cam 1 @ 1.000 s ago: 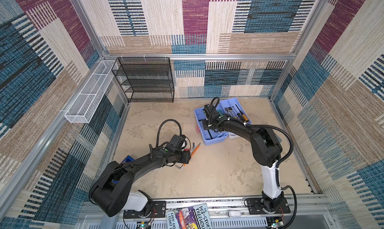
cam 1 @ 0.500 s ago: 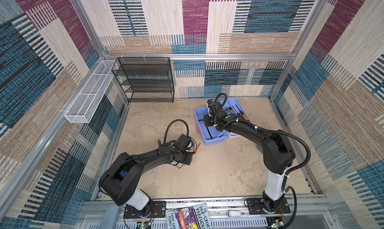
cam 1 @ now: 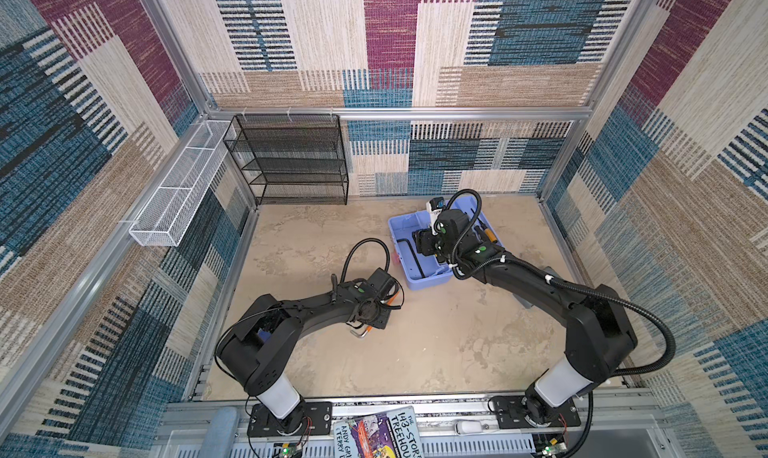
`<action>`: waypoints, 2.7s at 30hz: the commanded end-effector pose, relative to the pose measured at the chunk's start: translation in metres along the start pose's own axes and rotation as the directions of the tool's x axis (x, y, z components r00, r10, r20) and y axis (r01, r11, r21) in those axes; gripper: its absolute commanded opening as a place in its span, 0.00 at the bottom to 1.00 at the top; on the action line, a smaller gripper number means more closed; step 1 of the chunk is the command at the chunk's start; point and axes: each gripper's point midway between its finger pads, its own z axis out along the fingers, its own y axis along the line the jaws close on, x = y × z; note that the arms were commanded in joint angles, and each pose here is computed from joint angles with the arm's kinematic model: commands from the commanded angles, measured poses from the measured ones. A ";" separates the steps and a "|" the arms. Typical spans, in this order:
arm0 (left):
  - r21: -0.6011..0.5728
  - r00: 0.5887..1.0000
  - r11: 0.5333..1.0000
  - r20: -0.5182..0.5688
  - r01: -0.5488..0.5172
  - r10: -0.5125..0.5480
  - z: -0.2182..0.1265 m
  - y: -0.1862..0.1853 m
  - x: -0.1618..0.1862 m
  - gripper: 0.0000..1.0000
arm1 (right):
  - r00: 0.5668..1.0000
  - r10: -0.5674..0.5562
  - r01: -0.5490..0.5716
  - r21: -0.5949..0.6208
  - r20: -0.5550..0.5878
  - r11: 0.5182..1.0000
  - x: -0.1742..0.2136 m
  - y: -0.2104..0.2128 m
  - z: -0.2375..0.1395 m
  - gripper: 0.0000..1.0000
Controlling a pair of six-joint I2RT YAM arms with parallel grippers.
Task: Pack the tool kit
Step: 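Release the hex key in the box with right while left grasps the orange hex key, then lift the orange hex key toward the box with left while right withdraws, then lower the orange hex key into the lower box compartment and open left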
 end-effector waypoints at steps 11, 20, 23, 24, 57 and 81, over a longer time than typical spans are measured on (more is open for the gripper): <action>0.005 0.994 0.999 -0.104 -0.042 0.042 0.008 -0.005 0.021 0.04 | 0.982 -0.038 0.016 0.120 0.183 0.993 -0.007 -0.034 -0.043 0.83; 0.045 0.997 0.999 -0.069 -0.025 0.028 -0.002 -0.012 0.014 0.00 | 0.962 -0.004 -0.030 0.123 0.274 0.992 0.001 -0.052 -0.067 0.95; 0.058 0.998 0.998 -0.054 -0.016 0.019 -0.006 -0.014 0.011 0.00 | 0.956 -0.001 -0.037 0.125 0.293 0.992 0.003 -0.056 -0.074 1.00; 0.064 0.999 0.998 -0.044 -0.014 0.017 -0.008 -0.015 0.009 0.00 | 0.953 0.000 -0.040 0.124 0.303 0.991 0.003 -0.057 -0.077 1.00; 0.144 0.979 0.983 0.153 0.112 -0.134 -0.067 -0.022 -0.038 0.00 | 0.898 0.019 -0.091 0.143 0.440 0.986 0.040 -0.094 -0.137 1.00; 0.646 0.819 0.706 0.212 0.292 -0.533 -0.086 -0.054 -0.205 0.00 | 0.917 0.071 -0.117 0.094 0.392 0.989 0.062 -0.092 -0.133 1.00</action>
